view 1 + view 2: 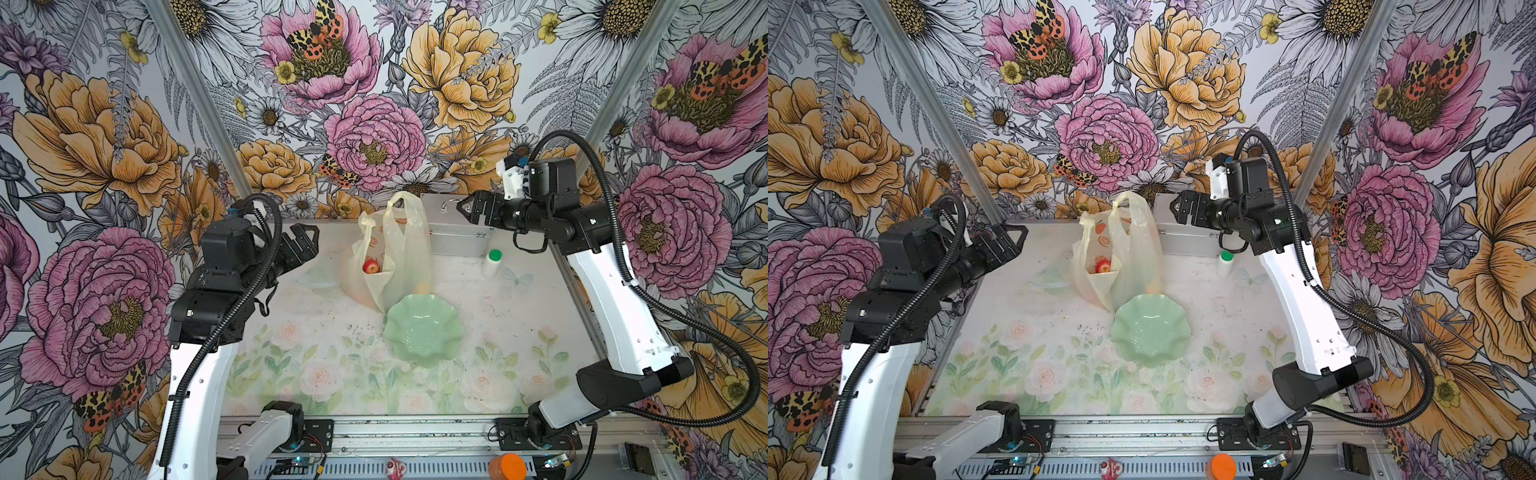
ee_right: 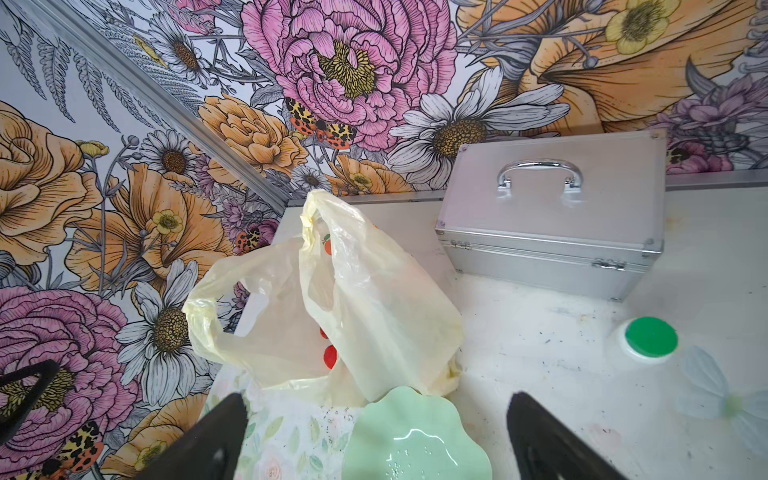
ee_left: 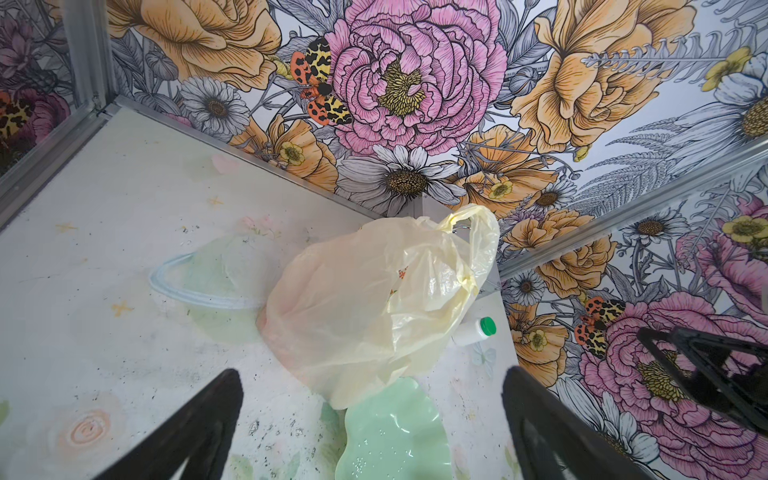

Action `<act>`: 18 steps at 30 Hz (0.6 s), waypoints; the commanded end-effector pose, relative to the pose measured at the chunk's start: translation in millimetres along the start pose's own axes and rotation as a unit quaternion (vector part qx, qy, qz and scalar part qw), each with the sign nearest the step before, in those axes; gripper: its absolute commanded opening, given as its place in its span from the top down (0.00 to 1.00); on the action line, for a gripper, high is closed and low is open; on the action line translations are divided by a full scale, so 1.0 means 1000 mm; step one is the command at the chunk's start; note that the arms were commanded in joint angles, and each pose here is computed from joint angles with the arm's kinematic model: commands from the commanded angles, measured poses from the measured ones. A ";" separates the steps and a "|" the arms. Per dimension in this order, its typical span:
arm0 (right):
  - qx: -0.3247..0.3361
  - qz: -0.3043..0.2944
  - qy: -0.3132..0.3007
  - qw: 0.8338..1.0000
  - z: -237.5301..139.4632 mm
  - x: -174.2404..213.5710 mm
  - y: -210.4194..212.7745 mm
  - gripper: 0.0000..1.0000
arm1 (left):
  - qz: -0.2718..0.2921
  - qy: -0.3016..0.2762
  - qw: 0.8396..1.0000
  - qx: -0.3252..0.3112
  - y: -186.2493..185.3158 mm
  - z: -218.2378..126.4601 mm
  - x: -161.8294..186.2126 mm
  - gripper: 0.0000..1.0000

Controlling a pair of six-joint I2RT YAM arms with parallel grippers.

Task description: Place the fruits into the plastic bag

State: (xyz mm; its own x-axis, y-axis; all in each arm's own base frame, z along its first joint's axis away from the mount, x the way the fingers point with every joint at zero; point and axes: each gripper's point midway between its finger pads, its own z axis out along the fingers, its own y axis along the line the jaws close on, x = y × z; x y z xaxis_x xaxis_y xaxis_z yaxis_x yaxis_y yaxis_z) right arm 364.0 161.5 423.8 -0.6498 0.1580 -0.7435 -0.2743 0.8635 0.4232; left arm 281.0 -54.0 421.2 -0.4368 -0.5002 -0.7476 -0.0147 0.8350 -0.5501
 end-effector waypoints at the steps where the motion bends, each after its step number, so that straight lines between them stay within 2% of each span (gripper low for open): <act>1: 0.028 -0.026 -0.029 0.999 -0.013 -0.003 -0.011 0.01 | 0.006 -0.023 1.000 -0.013 0.007 -0.003 -0.005 0.01; 7: 0.037 -0.068 -0.114 0.991 -0.021 -0.004 -0.023 0.00 | 0.015 -0.032 0.998 -0.042 0.024 -0.003 0.002 0.01; 14: 0.074 -0.092 -0.270 0.956 -0.043 0.002 -0.051 0.00 | 0.011 -0.083 0.992 -0.098 0.060 -0.007 0.010 0.01; 18: 0.110 -0.130 -0.289 0.942 -0.035 0.021 -0.073 0.00 | 0.028 -0.109 0.985 -0.129 0.080 -0.003 0.015 0.01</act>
State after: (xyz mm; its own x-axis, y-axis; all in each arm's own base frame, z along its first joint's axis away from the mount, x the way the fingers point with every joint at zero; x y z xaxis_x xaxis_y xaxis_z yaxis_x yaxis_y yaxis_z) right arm 338.7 101.7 366.3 -0.2678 0.1318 -0.9544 -0.2237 0.9550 0.1946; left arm 266.1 -13.7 360.2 -0.3399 -0.5023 -0.7951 -0.1882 0.8646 -0.4658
